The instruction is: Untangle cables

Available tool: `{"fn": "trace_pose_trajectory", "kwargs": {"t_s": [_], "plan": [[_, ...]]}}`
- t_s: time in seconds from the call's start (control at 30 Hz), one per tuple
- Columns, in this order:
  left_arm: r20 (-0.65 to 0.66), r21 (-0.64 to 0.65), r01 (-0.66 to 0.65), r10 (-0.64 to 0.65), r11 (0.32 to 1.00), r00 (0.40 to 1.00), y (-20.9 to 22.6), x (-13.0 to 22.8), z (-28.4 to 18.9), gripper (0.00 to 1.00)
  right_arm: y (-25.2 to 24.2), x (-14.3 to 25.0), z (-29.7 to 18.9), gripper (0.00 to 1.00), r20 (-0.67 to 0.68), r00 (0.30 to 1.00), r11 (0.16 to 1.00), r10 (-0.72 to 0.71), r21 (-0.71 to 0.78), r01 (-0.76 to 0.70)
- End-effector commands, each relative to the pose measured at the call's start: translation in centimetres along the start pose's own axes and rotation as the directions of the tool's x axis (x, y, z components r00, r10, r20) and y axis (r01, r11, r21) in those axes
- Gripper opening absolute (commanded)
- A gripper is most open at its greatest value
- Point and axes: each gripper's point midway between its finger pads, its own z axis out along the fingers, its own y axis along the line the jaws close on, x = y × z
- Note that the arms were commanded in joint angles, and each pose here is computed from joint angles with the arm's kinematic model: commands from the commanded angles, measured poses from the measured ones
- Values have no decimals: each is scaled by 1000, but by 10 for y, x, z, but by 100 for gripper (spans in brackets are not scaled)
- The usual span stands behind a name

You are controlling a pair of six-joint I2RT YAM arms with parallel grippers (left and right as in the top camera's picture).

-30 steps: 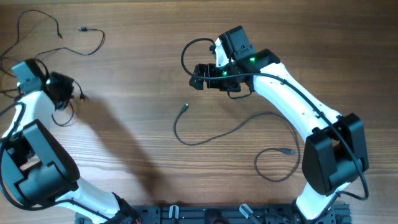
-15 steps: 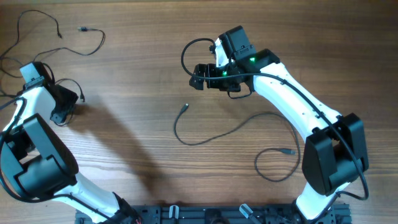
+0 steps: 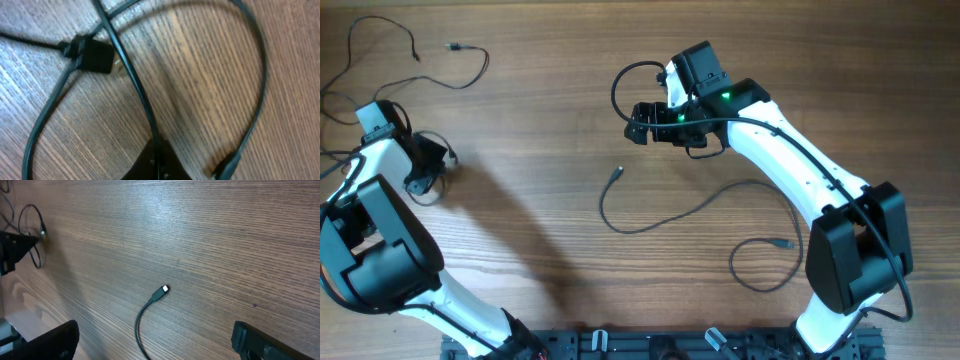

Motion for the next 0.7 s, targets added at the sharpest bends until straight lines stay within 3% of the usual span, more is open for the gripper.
{"fn": "trace_pose_trajectory", "kwargs": {"t_s": [0.0,0.13,0.37,0.4,0.43,0.5,0.53,0.67], "plan": [[25,52,6,-7,999,1000,-17,-15,-9,4,-6,4,6,100,-13,1000,1000,10,18,-10],[18,279,83,-92,957,996,-67,-41,-51,4,-6,4,6,100,-13,1000,1000,9,18,-9],[21,364,118,-135,924,991,-84,-53,-60,4,-6,4,6,100,-13,1000,1000,10,18,-9],[23,364,117,-134,924,991,-84,-53,-60,24,-6,4,6,100,-13,1000,1000,10,18,-9],[25,361,113,-130,926,991,-83,-53,-60,30,-6,4,6,100,-13,1000,1000,10,18,-10],[36,344,100,-120,934,992,-80,-53,-59,61,-6,4,6,100,-13,1000,1000,10,18,-10],[43,332,81,-101,940,994,-78,-53,-58,69,-6,4,6,100,-13,1000,1000,10,18,-10],[86,360,58,-95,931,992,-81,-60,-82,70,-6,4,6,100,-13,1000,1000,10,18,-9]]}}
